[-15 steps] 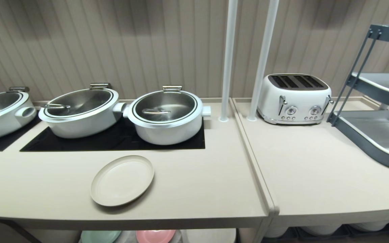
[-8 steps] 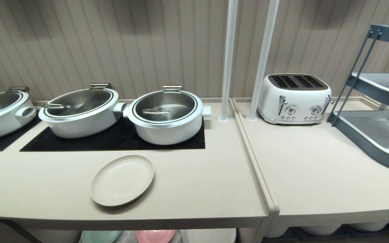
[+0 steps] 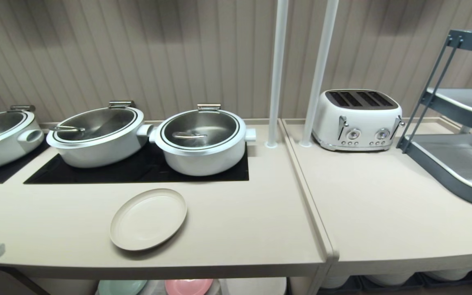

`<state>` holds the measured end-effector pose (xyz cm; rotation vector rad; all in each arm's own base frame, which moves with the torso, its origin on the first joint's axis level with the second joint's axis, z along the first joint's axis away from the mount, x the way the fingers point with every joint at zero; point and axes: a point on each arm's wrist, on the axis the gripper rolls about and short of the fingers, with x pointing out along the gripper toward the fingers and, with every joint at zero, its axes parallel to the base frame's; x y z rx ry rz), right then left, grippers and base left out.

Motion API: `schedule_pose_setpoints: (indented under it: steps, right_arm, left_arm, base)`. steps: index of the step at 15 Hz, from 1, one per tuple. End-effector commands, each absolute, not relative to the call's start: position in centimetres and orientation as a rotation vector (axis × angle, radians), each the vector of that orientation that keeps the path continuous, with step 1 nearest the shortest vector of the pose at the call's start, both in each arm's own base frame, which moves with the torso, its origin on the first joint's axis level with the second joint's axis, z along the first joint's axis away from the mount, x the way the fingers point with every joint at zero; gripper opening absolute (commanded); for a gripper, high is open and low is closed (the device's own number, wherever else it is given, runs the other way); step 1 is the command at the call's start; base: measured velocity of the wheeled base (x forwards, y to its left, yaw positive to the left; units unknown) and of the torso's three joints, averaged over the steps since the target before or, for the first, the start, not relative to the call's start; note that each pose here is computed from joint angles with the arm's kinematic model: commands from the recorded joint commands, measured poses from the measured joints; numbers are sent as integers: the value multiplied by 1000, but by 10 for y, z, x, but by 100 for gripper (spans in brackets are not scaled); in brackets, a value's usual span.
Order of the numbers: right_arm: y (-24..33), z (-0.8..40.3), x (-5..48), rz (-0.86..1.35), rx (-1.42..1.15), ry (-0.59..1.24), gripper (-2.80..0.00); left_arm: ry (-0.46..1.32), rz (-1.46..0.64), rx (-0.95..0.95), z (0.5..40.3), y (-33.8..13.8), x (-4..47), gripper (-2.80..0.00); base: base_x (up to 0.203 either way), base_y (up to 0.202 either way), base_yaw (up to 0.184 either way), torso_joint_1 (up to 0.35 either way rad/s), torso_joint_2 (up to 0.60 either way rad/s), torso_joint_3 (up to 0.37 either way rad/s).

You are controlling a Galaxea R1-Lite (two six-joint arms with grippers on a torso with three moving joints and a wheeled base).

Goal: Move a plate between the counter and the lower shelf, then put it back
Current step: Pick up the plate

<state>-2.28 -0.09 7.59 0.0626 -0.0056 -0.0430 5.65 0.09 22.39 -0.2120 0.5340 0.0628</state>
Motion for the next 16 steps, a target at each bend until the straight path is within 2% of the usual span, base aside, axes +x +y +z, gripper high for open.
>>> schedule_pose_setpoints:
  steps: [1,5,11,16]
  right_arm:
    - [-1,76,-23,-43,63,-6,-280]
    - [-1,76,-23,-43,63,-6,-280]
    - [-1,76,-23,-43,63,-6,-280]
    - [-1,76,-23,-43,63,-6,-280]
  left_arm:
    - [708,118,-285,225,2,99,-280]
    - [913,216,-417,221,4,135,-280]
    - [1118,261,-414,189,5,176,-280]
    - [1142,242,-384,161,6,215,-280]
  base:
    - [0,0,0,0,0,0]
    - [0,0,0,0,0,0]
    - [0,0,0,0,0,0]
    - [0,0,0,0,0,0]
